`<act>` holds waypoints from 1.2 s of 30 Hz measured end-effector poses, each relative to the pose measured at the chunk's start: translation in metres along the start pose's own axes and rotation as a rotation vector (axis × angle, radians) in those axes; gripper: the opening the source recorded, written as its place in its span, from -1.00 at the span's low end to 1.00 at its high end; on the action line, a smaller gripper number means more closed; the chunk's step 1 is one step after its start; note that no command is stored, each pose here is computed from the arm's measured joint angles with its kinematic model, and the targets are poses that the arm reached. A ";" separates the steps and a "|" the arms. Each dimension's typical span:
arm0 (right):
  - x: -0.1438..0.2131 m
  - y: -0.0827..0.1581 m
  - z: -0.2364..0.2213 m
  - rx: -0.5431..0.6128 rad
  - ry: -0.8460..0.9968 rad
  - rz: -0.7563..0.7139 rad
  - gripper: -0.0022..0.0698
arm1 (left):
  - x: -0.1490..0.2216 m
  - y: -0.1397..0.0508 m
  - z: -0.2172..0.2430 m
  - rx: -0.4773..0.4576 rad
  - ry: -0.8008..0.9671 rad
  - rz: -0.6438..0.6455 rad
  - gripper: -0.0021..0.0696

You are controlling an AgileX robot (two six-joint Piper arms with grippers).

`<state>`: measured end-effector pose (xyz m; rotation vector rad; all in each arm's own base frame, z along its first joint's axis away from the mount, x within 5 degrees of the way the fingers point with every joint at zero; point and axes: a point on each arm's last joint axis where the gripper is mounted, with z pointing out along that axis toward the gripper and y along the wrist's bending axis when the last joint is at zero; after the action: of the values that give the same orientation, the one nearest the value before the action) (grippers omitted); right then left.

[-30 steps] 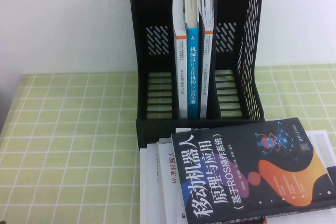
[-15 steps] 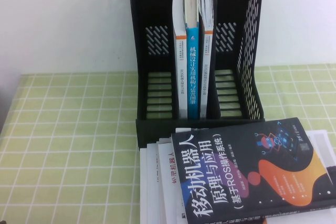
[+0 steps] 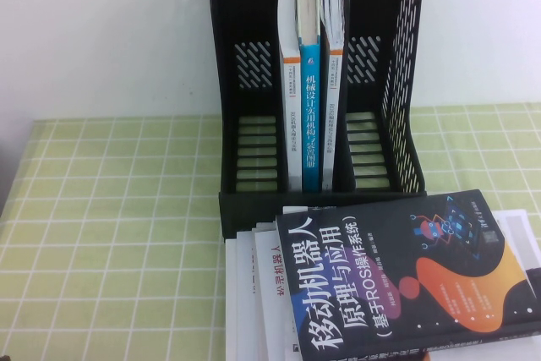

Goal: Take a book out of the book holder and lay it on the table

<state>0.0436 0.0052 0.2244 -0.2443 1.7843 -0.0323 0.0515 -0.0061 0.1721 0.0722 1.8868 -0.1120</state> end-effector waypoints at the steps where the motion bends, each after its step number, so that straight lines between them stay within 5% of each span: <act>1: 0.008 0.002 0.004 0.000 -0.003 0.053 -0.95 | 0.000 0.000 0.000 0.000 0.000 0.000 -0.95; 7: 0.052 0.012 0.020 -0.016 0.124 0.169 -0.95 | 0.000 0.000 0.000 0.000 0.000 -0.001 -0.95; 15: 0.053 0.012 0.020 -0.025 0.128 0.034 -0.95 | 0.000 0.000 0.000 0.001 -0.002 -0.002 -0.95; 36: 0.053 0.012 0.020 -0.027 0.127 0.030 -0.95 | 0.000 0.000 0.000 0.001 -0.001 -0.001 -0.95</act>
<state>0.0502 0.0094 0.1673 -0.2392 1.9157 -0.0017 0.0515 -0.0062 0.1720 0.0723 1.8855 -0.1133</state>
